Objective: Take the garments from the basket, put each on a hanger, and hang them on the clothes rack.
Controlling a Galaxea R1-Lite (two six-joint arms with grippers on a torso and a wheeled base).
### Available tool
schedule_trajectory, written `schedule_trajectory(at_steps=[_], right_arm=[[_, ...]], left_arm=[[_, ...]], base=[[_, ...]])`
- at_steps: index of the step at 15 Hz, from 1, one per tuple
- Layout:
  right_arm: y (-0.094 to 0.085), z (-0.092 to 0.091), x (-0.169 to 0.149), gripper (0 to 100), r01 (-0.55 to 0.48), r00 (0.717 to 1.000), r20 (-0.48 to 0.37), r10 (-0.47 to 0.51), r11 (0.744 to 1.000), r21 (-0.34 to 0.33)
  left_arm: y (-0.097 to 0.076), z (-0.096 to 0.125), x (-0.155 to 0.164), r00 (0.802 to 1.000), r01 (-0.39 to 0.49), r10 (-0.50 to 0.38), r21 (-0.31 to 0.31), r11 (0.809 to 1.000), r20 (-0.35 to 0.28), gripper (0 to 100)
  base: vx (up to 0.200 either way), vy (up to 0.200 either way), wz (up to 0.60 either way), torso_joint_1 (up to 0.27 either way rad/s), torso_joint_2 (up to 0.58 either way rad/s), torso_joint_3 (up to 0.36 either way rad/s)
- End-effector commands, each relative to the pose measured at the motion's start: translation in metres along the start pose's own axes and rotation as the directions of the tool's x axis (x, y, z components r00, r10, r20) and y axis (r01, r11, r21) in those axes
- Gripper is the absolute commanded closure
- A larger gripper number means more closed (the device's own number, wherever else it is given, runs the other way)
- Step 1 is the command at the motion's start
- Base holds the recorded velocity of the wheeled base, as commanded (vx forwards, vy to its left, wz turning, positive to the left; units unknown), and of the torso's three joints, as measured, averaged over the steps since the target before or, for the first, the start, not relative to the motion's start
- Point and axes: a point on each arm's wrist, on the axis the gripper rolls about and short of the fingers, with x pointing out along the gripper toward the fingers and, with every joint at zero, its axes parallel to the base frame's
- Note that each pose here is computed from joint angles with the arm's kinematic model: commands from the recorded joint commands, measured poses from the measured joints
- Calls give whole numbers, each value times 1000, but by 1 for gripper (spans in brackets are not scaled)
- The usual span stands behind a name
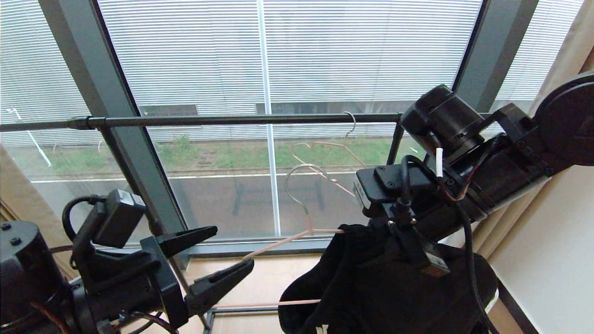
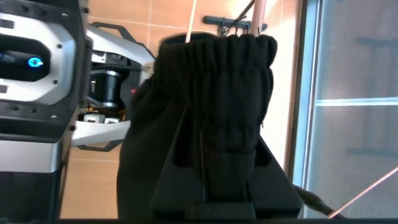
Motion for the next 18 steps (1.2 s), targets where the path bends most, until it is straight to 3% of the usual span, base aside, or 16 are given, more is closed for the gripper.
schedule_trajectory(at_steps=[1, 3, 5, 8, 11, 14, 15, 16, 17, 18], right_arm=[[6, -2, -8, 100, -5, 1000, 26, 5, 1000, 1], [10, -4, -9, 100, 9, 998, 65, -8, 1000, -15], [14, -6, -8, 100, 29, 991, 129, -23, 999, -44], [19, -6, -11, 100, 30, 976, 217, -16, 998, -60], [20, -4, -15, 100, 22, 968, 250, -3, 997, -73], [22, -1, -21, 100, 31, 959, 284, -4, 995, -91], [23, 0, -23, 100, 37, 957, 290, -8, 995, -96], [24, 0, -26, 100, 46, 955, 296, -15, 994, -97], [23, 0, -29, 100, 55, 953, 301, -24, 994, -96], [23, -1, -30, 100, 59, 953, 302, -28, 994, -95]], left_arm=[[27, 15, -10, 999, 6, 0, -114, 994, 50, 0], [50, 15, -8, 999, 22, -15, -236, 972, 30, 0], [73, 6, 3, 1000, -21, 16, -295, 955, -19, 0], [89, -14, 20, 995, -54, 21, -356, 933, -98, 0], [94, -25, 28, 990, -68, 12, -391, 918, -142, 0], [83, -34, 34, 981, -37, -36, -361, 932, -192, 0], [80, -37, 34, 975, -36, -37, -323, 946, -217, 0], [74, -43, 36, 965, -78, 15, -233, 969, -261, 0], [66, -46, 38, 957, -119, 60, -196, 973, -283, 0], [60, -46, 38, 958, -97, 39, -194, 976, -284, 0]], base=[[0, 0, 0, 0, 0, 0], [0, 0, 0, 0, 0, 0], [0, 0, 0, 0, 0, 0], [0, 0, 0, 0, 0, 0], [0, 0, 0, 0, 0, 0], [0, 0, 0, 0, 0, 0], [0, 0, 0, 0, 0, 0], [0, 0, 0, 0, 0, 0], [0, 0, 0, 0, 0, 0], [0, 0, 0, 0, 0, 0]])
